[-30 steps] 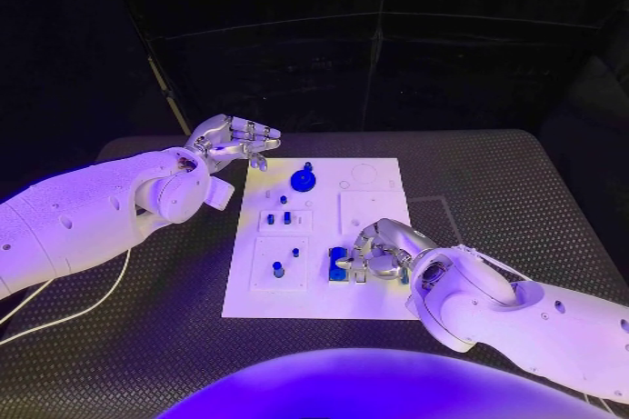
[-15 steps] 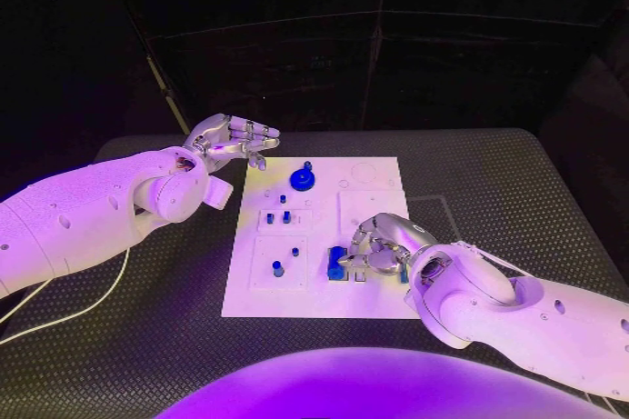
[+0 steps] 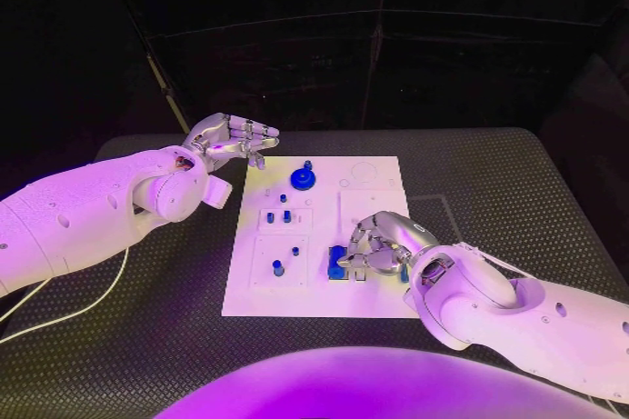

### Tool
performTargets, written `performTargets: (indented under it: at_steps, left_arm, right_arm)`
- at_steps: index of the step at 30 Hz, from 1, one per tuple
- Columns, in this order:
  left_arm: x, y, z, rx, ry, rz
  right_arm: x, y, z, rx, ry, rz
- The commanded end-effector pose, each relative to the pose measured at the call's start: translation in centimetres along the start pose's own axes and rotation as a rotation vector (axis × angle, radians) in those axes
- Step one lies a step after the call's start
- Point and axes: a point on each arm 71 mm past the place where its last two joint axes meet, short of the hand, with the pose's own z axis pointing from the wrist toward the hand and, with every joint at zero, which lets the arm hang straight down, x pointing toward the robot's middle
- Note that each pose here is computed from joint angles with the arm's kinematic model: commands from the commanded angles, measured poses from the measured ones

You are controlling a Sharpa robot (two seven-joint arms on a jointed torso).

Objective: Assemble the parts on the task board

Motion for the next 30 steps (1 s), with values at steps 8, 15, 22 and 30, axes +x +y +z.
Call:
performTargets:
  at_steps: [8, 15, 22, 30]
  left_arm:
    - [0.10, -0.16, 0.03, 0.006, 0.008, -0.006]
    - [0.08, -0.16, 0.00, 0.004, 0.008, -0.006]
    - [0.07, -0.15, -0.01, 0.003, 0.008, -0.006]
    - [0.07, -0.14, 0.00, 0.003, 0.008, -0.006]
  right_arm:
    - [0.24, 0.70, -0.01, -0.082, 0.034, 0.033]
    - [0.57, 0.69, 0.13, -0.078, 0.068, 0.012]
    - [0.83, 0.51, 0.31, -0.065, 0.094, -0.018]
    - [0.48, -0.07, 0.47, -0.026, 0.050, -0.038]
